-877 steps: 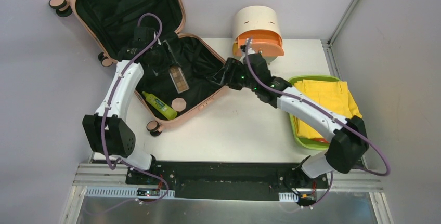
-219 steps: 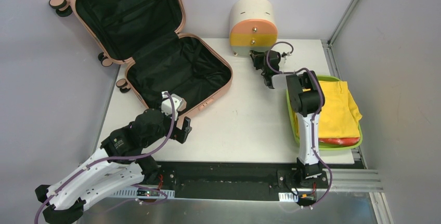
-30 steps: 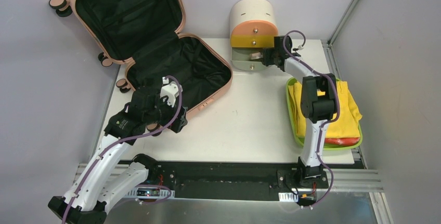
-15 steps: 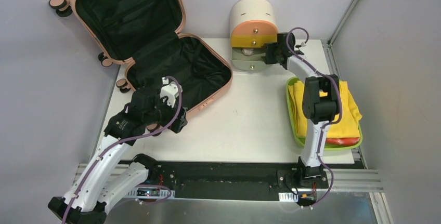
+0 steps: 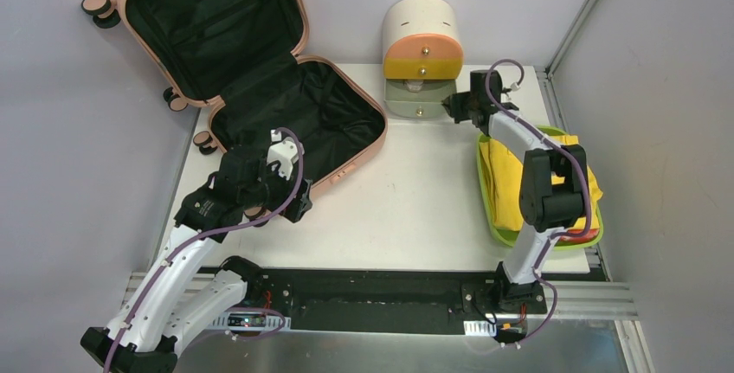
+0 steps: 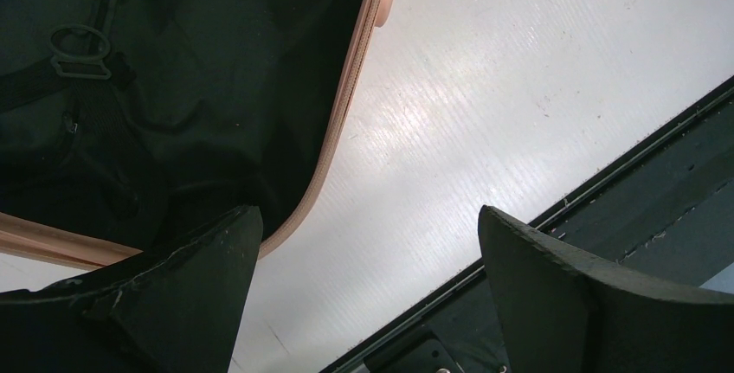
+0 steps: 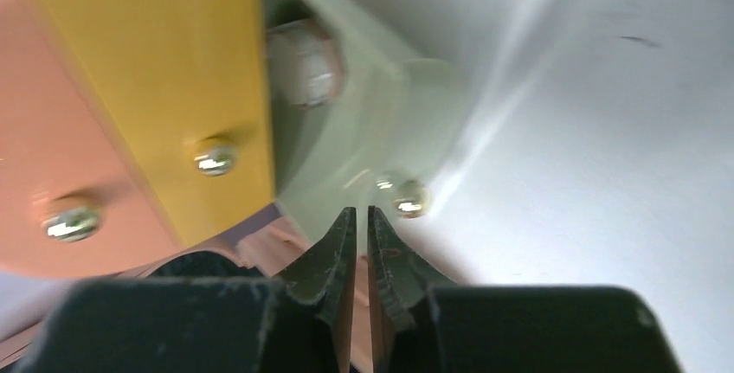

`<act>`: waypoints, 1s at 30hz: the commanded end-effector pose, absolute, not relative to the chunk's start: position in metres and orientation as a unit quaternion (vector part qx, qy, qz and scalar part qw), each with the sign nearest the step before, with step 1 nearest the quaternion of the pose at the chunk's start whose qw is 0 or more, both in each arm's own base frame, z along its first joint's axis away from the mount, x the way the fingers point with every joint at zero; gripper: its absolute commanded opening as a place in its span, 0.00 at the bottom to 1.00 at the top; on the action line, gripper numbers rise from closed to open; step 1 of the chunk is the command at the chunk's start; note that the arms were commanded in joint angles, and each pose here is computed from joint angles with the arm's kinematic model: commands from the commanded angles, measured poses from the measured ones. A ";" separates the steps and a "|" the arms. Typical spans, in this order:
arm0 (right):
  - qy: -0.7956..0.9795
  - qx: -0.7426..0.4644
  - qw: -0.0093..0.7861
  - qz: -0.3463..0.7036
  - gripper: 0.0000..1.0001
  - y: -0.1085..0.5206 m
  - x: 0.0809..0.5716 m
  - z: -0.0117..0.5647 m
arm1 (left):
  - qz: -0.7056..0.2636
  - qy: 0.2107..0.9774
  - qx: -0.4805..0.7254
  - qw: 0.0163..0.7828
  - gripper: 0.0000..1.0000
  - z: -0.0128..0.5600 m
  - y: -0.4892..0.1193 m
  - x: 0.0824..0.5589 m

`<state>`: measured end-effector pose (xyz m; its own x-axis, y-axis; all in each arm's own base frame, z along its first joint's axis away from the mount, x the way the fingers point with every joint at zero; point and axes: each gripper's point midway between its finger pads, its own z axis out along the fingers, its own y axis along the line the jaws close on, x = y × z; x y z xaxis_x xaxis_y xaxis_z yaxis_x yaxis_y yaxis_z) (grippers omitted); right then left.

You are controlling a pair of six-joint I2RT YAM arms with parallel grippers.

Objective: Open, take out, and arrange the luggage

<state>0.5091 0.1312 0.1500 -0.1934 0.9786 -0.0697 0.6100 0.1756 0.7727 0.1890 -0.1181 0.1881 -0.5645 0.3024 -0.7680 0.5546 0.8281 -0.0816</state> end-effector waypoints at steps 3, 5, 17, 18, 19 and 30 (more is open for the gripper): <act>0.705 0.563 0.297 0.313 0.09 0.135 0.501 0.132 | -0.171 0.862 0.247 0.408 0.99 0.193 -0.124 0.191; 0.702 0.565 0.296 0.318 0.08 0.138 0.505 0.126 | -0.171 0.862 0.247 0.407 0.99 0.193 -0.124 0.190; 0.656 0.578 0.321 0.365 0.07 0.152 0.529 0.115 | -0.170 0.862 0.250 0.407 0.99 0.193 -0.124 0.191; 0.653 0.577 0.325 0.366 0.07 0.153 0.531 0.116 | -0.170 0.862 0.249 0.407 0.99 0.192 -0.124 0.191; 0.652 0.577 0.328 0.366 0.07 0.153 0.532 0.116 | -0.171 0.862 0.250 0.406 0.99 0.192 -0.124 0.190; 0.630 0.585 0.335 0.385 0.07 0.162 0.555 0.119 | -0.170 0.863 0.250 0.405 0.99 0.192 -0.124 0.191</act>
<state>0.5274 0.1576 0.0832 -0.1317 0.9913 0.0017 0.5793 0.0756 0.8116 0.1911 -0.1192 0.1893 -0.5567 0.2989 -0.7751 0.5559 0.8274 -0.0803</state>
